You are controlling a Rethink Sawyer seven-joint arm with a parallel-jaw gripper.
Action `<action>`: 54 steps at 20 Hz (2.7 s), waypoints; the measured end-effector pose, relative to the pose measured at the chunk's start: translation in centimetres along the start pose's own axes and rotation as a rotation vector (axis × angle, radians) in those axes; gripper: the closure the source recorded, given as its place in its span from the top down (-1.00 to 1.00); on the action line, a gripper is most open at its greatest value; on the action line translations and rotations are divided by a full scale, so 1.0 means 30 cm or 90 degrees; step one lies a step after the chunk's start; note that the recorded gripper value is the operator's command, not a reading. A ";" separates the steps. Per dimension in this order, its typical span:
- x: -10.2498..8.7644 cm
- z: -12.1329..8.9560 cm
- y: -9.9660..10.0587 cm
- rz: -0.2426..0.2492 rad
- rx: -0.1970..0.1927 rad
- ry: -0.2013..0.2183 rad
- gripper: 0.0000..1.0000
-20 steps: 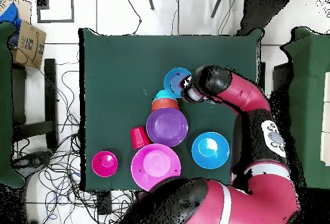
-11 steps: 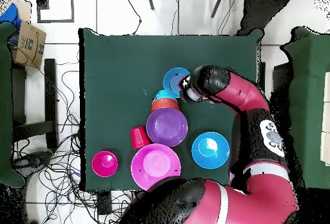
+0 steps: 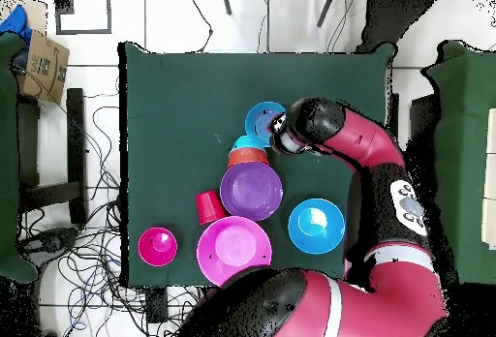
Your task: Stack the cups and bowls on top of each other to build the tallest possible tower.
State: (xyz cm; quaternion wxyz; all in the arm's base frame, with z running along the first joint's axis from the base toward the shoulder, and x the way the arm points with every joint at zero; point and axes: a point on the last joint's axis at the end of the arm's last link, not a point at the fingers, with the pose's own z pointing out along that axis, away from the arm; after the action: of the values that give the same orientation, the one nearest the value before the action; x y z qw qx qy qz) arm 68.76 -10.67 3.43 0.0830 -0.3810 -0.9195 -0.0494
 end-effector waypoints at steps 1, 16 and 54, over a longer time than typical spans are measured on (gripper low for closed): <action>0.000 -0.001 0.000 0.000 0.000 0.000 -1.00; 0.002 -0.013 0.001 0.000 0.001 0.003 -1.00; 0.005 -0.023 0.003 -0.001 0.002 0.007 -1.00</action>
State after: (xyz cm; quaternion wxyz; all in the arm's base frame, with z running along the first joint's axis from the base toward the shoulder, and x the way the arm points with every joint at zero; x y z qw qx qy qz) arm 68.78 -10.61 4.13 0.0887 -0.3798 -0.9195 -0.0499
